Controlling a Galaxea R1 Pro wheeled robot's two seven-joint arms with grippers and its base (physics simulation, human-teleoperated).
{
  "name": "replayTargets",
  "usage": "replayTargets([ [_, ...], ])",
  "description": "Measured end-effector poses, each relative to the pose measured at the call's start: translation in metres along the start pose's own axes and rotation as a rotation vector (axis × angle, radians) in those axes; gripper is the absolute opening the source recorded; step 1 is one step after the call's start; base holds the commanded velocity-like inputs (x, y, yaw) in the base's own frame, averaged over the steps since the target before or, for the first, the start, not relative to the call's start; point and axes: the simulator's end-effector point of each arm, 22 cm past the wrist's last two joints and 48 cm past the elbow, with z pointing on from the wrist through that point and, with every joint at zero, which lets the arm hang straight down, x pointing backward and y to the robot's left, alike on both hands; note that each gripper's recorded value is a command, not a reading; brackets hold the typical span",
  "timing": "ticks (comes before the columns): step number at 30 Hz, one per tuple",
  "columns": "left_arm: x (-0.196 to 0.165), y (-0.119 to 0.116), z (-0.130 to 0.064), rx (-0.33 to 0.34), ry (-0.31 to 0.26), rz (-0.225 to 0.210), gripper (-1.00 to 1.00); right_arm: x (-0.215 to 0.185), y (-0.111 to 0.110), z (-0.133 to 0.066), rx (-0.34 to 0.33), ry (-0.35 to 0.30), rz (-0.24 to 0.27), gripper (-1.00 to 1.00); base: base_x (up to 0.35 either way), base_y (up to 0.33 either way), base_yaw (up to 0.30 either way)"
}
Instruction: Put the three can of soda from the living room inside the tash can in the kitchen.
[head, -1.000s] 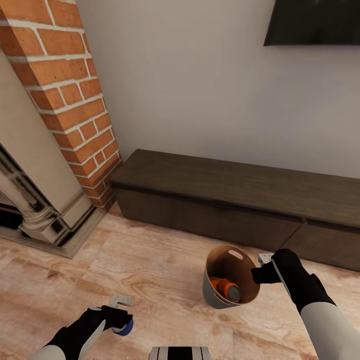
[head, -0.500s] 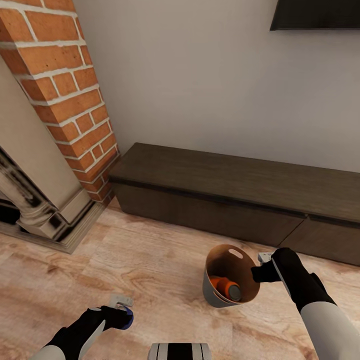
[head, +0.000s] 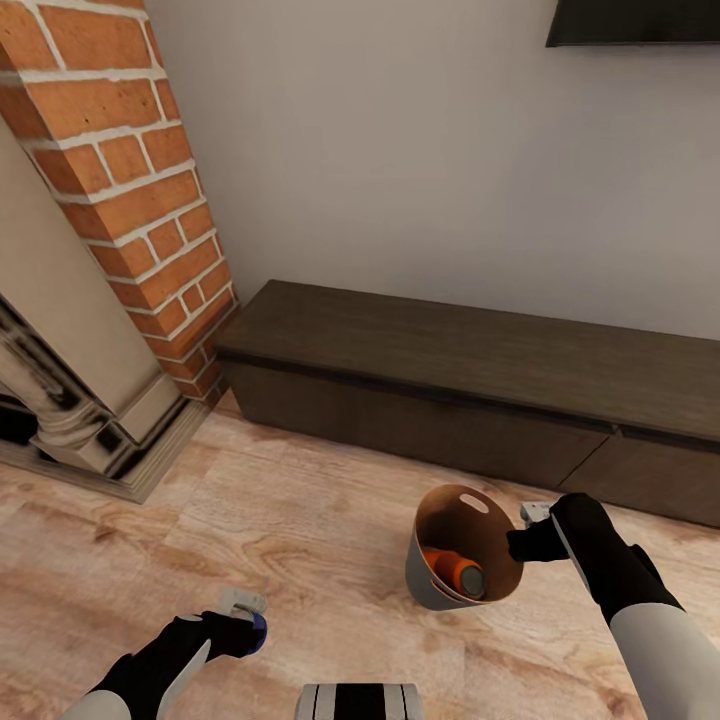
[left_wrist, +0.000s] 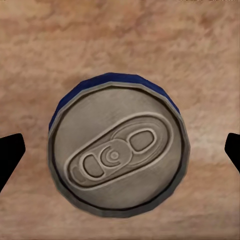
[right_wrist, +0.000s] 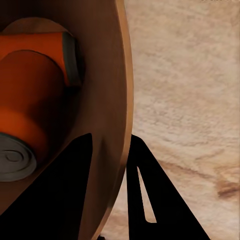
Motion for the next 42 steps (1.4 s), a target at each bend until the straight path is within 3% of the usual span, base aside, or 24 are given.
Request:
replayTargets([
  [2,-0.001,0.0,0.0,0.002,-0.003,0.0,1.0,0.0,0.0,0.0,0.0,0.0,0.0,-1.0,0.0,0.0,0.0],
  [3,-0.002,0.0,0.0,0.002,-0.005,-0.001,-1.0,0.0,0.0,0.0,0.0,0.0,0.0,-1.0,0.0,0.0,0.0],
  [22,-0.011,0.001,-0.009,-0.001,-0.026,0.002,-1.0,0.003,0.004,-0.003,0.031,0.006,-0.007,-1.0,0.0,0.0,0.0],
  [26,-0.017,0.002,-0.014,-0.004,-0.039,0.005,-1.0,-0.001,-0.007,-0.012,0.082,-0.006,-0.034,-1.0,0.0,0.0,0.0],
  [30,-0.024,0.002,-0.02,-0.008,-0.055,0.008,-1.0,-0.005,0.003,-0.02,0.042,-0.025,-0.013,-1.0,0.0,0.0,0.0],
  [35,-0.033,0.003,-0.027,-0.011,-0.075,0.011,-1.0,-0.01,-0.003,-0.03,0.073,-0.044,-0.029,-1.0,0.0,0.0,0.0],
  [42,-0.045,0.005,-0.037,-0.016,-0.104,0.01,-1.0,-0.017,0.002,-0.045,0.057,-0.073,-0.022,-1.0,0.0,0.0,0.0],
])
